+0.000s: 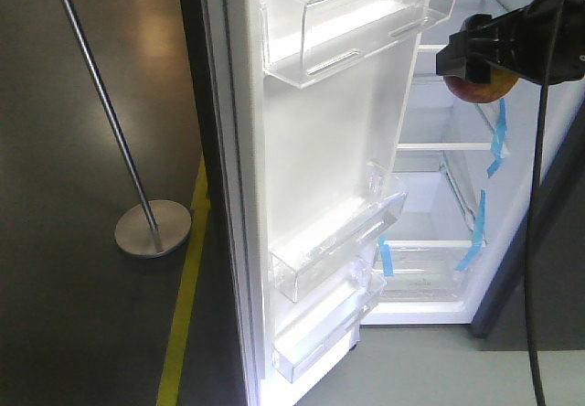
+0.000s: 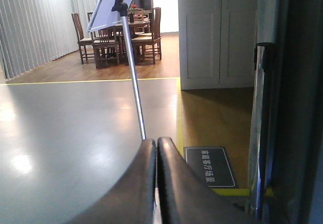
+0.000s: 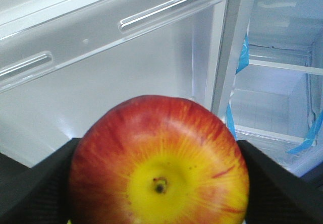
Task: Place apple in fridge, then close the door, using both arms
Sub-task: 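Position the right gripper with the apple at the refrigerator shelves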
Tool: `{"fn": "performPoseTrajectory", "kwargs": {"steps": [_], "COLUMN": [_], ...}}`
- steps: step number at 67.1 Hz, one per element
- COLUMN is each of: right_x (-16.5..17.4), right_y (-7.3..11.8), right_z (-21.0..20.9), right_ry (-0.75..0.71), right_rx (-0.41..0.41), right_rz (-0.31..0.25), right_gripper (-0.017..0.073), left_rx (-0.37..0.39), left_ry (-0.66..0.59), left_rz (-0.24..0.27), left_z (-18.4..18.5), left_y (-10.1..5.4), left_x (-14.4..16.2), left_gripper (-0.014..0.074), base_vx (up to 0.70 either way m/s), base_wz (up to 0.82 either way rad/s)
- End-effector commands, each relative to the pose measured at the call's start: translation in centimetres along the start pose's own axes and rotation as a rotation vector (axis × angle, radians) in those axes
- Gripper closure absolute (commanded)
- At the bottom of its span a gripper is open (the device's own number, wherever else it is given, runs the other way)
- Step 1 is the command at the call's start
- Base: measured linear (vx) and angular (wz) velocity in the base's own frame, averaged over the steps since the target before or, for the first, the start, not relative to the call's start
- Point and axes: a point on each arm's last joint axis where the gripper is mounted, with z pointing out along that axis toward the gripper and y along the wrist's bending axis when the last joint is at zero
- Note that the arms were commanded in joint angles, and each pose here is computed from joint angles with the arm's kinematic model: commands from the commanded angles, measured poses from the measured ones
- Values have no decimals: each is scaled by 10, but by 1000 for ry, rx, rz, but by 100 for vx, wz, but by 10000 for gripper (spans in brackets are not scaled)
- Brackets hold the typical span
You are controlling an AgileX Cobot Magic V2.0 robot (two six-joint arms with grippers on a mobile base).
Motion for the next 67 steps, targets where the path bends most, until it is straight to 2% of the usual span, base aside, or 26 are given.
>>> {"fn": "performPoseTrajectory", "kwargs": {"steps": [1,67], "right_x": [-17,-17], "right_y": [4,4], "right_z": [-21,-21], "right_ry": [-135,-135], "right_rx": [3,3], "right_rz": [-14,-14], "right_gripper": [454,454], "left_rx": [27,27], "left_ry": [-63,-63], "left_rz": [-2,-2], "left_z": [-1,-1], "left_y": [-2,-2], "left_x": [-1,-1], "left_gripper": [601,601], "base_vx": [8,7], "base_wz": [-1,-2]}}
